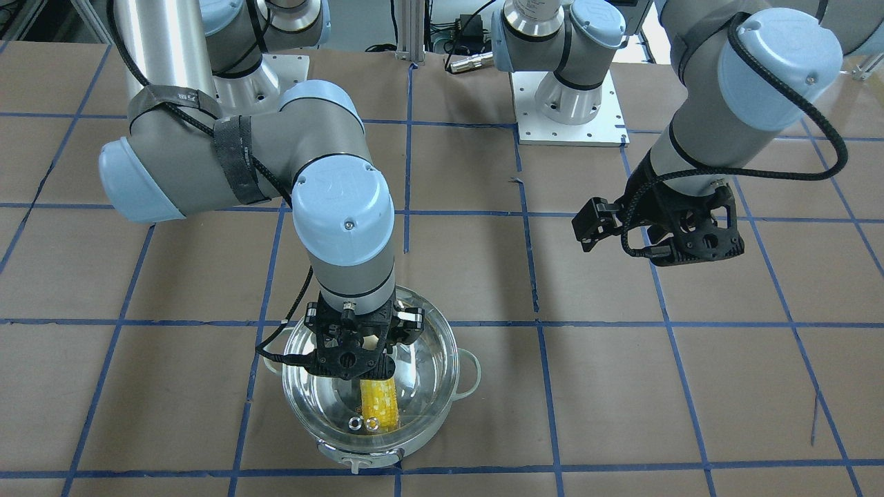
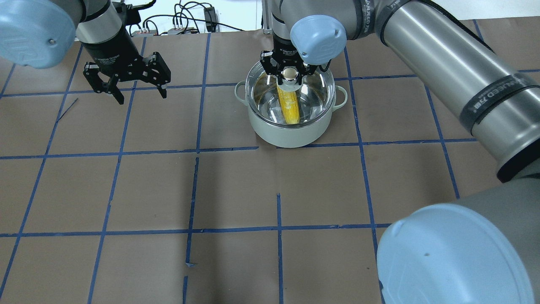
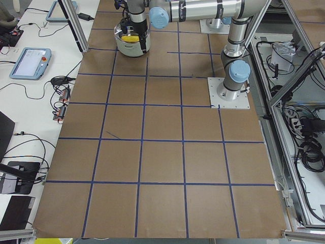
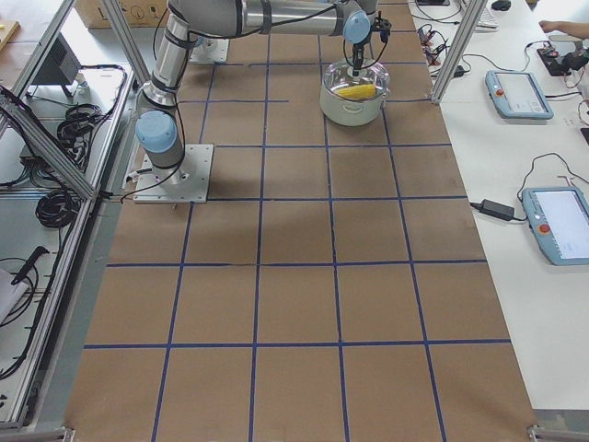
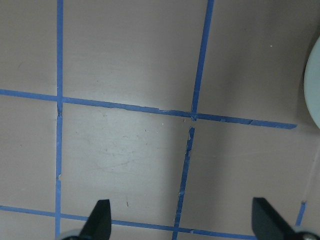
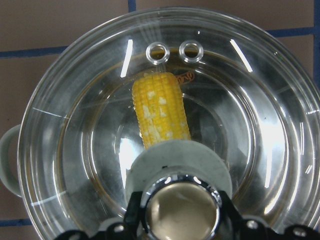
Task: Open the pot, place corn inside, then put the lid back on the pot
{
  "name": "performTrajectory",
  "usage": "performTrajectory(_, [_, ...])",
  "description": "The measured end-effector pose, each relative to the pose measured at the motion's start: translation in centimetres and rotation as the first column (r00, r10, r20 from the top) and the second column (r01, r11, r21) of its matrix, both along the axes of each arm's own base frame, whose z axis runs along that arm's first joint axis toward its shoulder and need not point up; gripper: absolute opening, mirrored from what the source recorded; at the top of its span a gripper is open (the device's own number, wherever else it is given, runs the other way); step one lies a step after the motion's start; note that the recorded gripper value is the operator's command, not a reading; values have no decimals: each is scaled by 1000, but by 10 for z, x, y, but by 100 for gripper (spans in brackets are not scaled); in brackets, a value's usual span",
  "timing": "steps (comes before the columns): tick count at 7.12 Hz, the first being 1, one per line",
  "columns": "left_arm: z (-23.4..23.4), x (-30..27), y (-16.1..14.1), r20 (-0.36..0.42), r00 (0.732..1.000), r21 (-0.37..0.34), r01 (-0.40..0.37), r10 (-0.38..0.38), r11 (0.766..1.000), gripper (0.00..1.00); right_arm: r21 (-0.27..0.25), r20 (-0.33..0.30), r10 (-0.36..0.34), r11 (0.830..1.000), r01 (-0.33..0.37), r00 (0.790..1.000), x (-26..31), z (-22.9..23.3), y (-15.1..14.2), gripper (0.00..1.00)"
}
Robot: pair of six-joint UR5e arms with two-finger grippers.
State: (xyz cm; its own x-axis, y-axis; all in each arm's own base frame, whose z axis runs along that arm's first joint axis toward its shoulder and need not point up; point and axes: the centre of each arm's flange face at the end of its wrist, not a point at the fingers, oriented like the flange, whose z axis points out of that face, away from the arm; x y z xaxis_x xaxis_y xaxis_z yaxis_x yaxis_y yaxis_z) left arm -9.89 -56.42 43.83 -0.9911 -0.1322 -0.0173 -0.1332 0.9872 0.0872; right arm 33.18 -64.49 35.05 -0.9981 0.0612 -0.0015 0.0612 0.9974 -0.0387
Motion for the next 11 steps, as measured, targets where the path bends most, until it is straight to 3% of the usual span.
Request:
performTrajectory(6, [-3, -10, -3, 4, 1000, -38, 4, -4, 999, 100, 13, -2, -3, 1000, 3, 1000, -1, 2, 2, 15])
performTrajectory(7, [0, -18, 0, 8, 1000, -47, 5, -5, 999, 100, 13, -2, -3, 1000, 3, 1000, -1, 2, 1, 20])
performTrajectory(8, [8, -26, 4, 14, 1000, -64, 11, -10, 998, 100, 13, -1, -3, 1000, 3, 1000, -1, 2, 1, 44])
performTrajectory(9, [15, -30, 11, 17, 1000, -76, 13, -12, 997, 100, 14, 0, -3, 1000, 3, 1000, -1, 1, 1, 55])
performTrajectory(10, [17, -32, 19, 17, 1000, -79, 15, -14, 997, 100, 15, 2, -4, 1000, 4, 1000, -1, 1, 0, 84])
performTrajectory(11, [14, -33, 26, 17, 1000, -76, 19, -18, 997, 100, 14, 5, -5, 1000, 5, 1000, -1, 1, 0, 100])
